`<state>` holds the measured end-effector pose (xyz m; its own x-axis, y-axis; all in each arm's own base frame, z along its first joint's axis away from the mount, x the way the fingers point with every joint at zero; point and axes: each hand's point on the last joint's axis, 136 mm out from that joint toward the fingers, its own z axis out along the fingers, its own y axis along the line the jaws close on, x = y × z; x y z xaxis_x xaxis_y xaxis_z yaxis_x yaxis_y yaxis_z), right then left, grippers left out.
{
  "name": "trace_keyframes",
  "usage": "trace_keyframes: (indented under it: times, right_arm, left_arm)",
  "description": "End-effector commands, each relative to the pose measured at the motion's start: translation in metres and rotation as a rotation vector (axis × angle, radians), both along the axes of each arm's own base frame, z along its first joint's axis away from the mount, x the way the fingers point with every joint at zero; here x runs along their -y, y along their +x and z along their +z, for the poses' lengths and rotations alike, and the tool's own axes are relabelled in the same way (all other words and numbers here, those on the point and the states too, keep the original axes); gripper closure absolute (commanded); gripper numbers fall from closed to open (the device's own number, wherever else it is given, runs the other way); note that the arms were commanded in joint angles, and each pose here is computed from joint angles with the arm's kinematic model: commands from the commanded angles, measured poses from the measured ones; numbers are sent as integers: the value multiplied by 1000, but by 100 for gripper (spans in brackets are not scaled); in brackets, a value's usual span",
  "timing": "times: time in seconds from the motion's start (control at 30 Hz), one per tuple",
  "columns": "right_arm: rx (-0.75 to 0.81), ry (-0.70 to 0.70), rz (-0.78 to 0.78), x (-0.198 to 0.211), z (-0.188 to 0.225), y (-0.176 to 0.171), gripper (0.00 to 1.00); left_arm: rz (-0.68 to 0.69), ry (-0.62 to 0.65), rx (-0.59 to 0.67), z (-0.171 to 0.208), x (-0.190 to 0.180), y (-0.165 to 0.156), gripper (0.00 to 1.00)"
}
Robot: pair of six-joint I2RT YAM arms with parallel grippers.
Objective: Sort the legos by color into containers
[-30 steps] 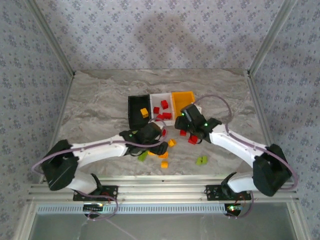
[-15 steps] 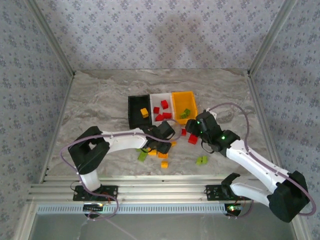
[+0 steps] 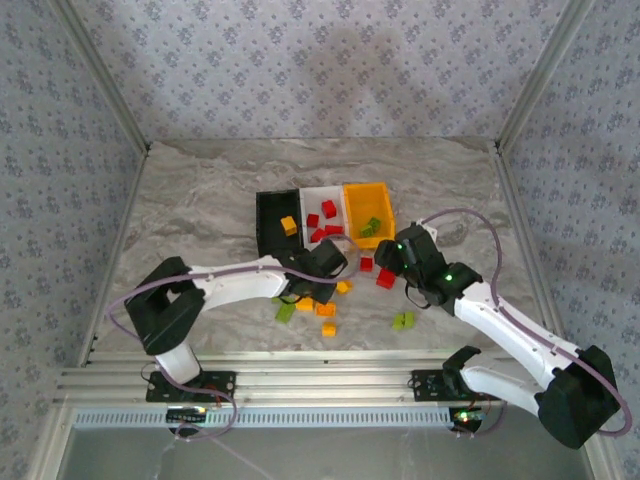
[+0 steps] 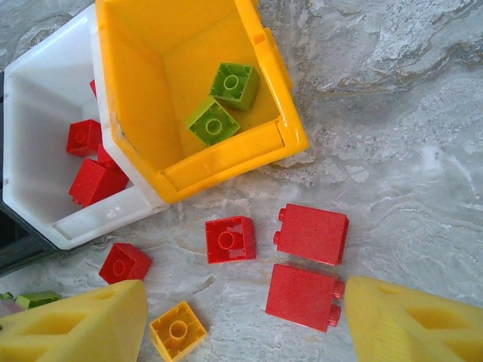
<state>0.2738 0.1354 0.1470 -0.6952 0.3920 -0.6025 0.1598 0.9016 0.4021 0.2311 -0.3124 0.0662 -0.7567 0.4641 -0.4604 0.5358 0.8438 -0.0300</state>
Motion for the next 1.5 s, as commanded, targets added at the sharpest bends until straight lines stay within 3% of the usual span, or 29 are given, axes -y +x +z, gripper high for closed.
trace_keyframes:
  times: [0.0, 0.27, 0.53, 0.8, 1.07, 1.27, 1.47]
  right_arm:
    - [-8, -3, -35, 7, -4, -2, 29]
    - [-30, -7, -35, 6, -14, -3, 29]
    - [-30, -6, -32, 7, -12, -8, 29]
    - [-27, 3, -38, 11, -10, -14, 29]
    - [-50, 13, -15, 8, -14, -18, 28]
    - [-67, 24, 15, 0, -20, -20, 28]
    - [-100, 11, 118, -26, -33, -23, 26]
  left_arm:
    - [26, -63, 75, 41, -6, 4, 71]
    - [214, -196, 129, 91, -48, 70, 71]
    - [380, -144, 96, 66, -81, 138, 77]
    - [445, -39, 90, 47, -103, 166, 75]
    - [449, -39, 76, 42, -103, 166, 45]
    - [422, -201, 123, 90, -83, 155, 26]
    - [329, -326, 156, 125, -63, 112, 12]
